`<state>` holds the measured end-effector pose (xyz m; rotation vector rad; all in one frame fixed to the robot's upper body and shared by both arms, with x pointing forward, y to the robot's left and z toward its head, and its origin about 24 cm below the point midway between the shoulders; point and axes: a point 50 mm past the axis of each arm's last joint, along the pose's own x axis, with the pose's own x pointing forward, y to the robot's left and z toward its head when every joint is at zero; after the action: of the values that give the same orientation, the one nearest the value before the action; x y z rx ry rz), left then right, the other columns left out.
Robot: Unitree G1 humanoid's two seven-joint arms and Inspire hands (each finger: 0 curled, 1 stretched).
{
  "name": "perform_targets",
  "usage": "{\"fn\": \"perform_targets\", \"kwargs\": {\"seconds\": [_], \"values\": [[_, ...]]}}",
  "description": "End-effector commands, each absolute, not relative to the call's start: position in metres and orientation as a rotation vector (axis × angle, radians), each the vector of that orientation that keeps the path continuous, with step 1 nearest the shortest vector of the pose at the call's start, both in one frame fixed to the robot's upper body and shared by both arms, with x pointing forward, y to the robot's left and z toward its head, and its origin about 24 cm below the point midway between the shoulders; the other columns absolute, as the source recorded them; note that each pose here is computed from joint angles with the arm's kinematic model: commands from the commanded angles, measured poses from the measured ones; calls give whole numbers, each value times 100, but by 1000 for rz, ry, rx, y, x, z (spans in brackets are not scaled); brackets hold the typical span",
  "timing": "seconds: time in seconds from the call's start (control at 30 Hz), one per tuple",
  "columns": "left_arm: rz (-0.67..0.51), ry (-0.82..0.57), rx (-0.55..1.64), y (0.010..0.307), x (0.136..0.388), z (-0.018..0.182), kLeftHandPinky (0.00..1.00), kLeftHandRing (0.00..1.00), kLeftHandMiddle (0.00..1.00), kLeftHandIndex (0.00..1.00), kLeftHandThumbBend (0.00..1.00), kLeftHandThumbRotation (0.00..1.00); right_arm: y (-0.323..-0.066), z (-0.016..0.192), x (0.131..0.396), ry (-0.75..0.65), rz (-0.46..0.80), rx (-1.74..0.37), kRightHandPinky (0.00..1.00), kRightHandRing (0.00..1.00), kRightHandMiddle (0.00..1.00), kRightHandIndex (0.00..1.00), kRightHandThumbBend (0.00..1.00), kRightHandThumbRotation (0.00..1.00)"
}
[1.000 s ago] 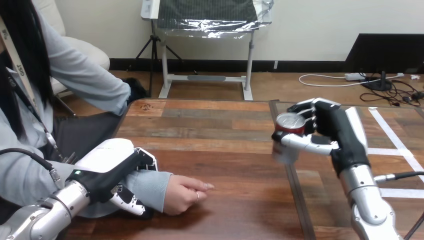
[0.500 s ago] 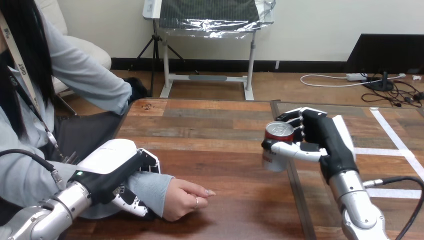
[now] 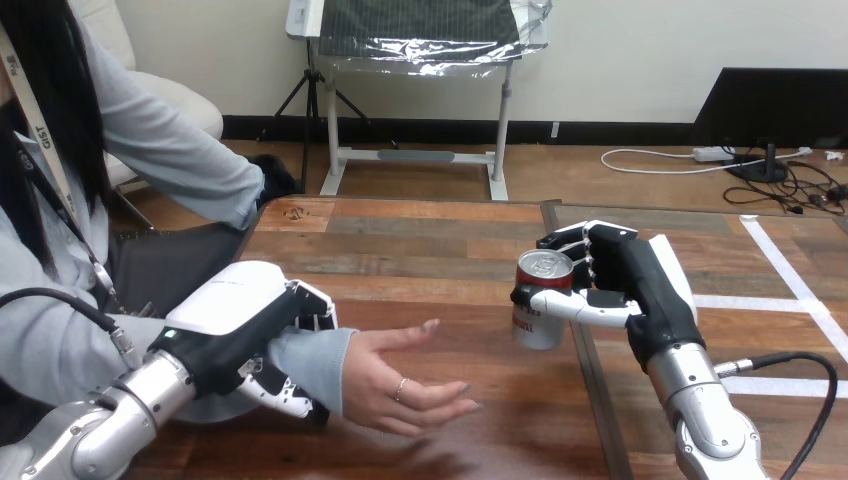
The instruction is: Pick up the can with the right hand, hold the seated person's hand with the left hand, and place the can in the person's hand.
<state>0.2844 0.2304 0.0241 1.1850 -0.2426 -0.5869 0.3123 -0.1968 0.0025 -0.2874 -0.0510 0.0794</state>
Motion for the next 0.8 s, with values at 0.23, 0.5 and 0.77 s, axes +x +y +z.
{"fn": "perform_targets", "kwargs": {"seconds": [0.23,0.5,0.77], "values": [[-526,-530,1062,190,309,73,26,30,36,41,87,14,-167,35,334,-210,148,-253,40,43,48,51,77,0],[-526,-544,1049,186,311,75,27,31,37,41,88,17,-158,31,331,-212,158,-250,39,42,47,50,78,0],[-524,-559,1038,182,312,76,27,31,38,42,88,15,-148,29,328,-221,183,-216,38,41,47,50,78,0]]}}
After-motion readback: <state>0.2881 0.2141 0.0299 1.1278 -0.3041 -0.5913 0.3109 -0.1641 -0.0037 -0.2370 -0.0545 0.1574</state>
